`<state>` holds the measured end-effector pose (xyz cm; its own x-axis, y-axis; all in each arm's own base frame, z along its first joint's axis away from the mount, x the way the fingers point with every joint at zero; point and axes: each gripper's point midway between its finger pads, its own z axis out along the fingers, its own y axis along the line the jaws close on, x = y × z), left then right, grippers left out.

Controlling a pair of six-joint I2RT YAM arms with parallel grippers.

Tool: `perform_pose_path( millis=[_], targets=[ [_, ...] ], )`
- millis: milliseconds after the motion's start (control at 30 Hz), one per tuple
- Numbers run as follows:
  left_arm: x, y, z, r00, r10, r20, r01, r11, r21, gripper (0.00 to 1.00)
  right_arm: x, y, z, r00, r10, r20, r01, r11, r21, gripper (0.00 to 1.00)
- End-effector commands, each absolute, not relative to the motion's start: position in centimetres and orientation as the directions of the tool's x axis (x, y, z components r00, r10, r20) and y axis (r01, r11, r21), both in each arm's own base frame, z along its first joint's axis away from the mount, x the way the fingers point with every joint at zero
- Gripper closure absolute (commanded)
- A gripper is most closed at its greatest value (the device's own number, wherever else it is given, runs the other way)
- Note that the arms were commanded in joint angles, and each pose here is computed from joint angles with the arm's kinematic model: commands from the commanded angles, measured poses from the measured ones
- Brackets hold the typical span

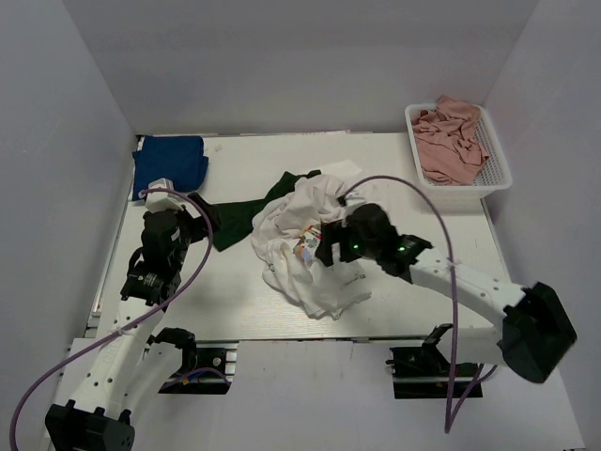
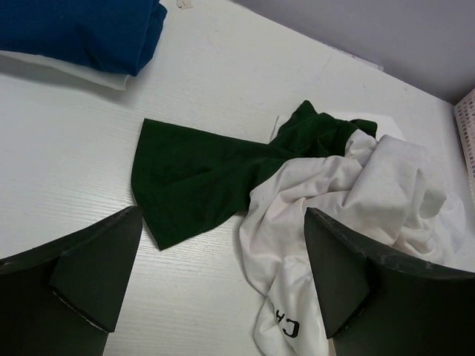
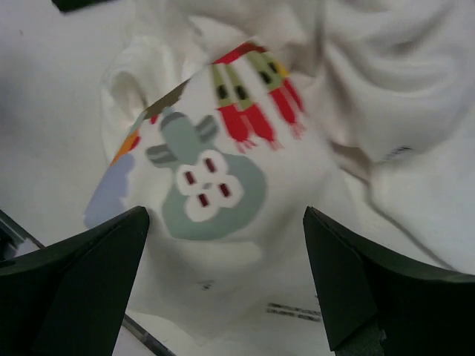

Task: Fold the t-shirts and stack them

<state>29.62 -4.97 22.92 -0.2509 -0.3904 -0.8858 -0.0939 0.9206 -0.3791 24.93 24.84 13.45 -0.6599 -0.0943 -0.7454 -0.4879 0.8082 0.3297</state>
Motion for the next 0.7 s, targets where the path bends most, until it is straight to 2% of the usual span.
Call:
perform_pose_path(
  millis=[0, 233, 300, 333, 467, 533, 600, 633, 667],
  targets=[
    [29.5, -4.3, 23.0, -0.241, -0.398, -0.885, -0.125, 0.917, -0.378, 0.0, 22.7, 27.3, 11.8, -0.614, -0.278, -0.738, -0.548, 0.823, 0.146, 0.09],
    [29.5, -4.1, 22.4, -0.255, -0.393, -0.883, -0.145, 0.919, -0.367, 0.0, 20.1, 31.2, 4.7, -0.625, -0.451, -0.637, -0.6, 0.8, 0.023, 0.09],
    [29.5, -3.9, 22.4, -0.249, -0.402, -0.881, -0.156, 0.915, -0.373, 0.0, 21.1, 31.1, 4.8, -0.612, -0.453, -0.648, -0.56, 0.827, -0.049, 0.11],
    [29.5, -3.9, 22.4, -0.249, -0.402, -0.881, -0.156, 0.915, -0.373, 0.0, 20.9, 30.9, 4.1, -0.617, -0.475, -0.628, -0.556, 0.827, -0.08, 0.16],
    [29.4, -3.8, 22.3, -0.251, -0.408, -0.878, -0.171, 0.911, -0.375, 0.0, 21.5, 30.7, 3.7, -0.647, -0.441, -0.622, -0.498, 0.862, -0.094, 0.98],
    [29.4, -3.4, 22.1, -0.25, -0.406, -0.879, -0.19, 0.911, -0.366, 0.0, 22.2, 31.1, 5.5, -0.646, -0.377, -0.663, -0.441, 0.894, -0.079, 1.0],
    [29.3, -3.4, 22.3, -0.241, -0.416, -0.877, -0.189, 0.906, -0.378, 0.0, 23.0, 31.5, 10.8, -0.579, -0.307, -0.755, -0.443, 0.896, -0.025, 1.0],
    [29.3, -3.4, 22.3, -0.241, -0.416, -0.877, -0.189, 0.906, -0.378, 0.0, 23.0, 31.6, 10.9, -0.577, -0.303, -0.759, -0.443, 0.896, -0.021, 1.0],
    [29.3, -3.4, 22.3, -0.241, -0.416, -0.877, -0.189, 0.906, -0.378, 0.0, 23.5, 31.5, 13.8, -0.546, -0.227, -0.807, -0.424, 0.905, 0.031, 1.0]
  ],
)
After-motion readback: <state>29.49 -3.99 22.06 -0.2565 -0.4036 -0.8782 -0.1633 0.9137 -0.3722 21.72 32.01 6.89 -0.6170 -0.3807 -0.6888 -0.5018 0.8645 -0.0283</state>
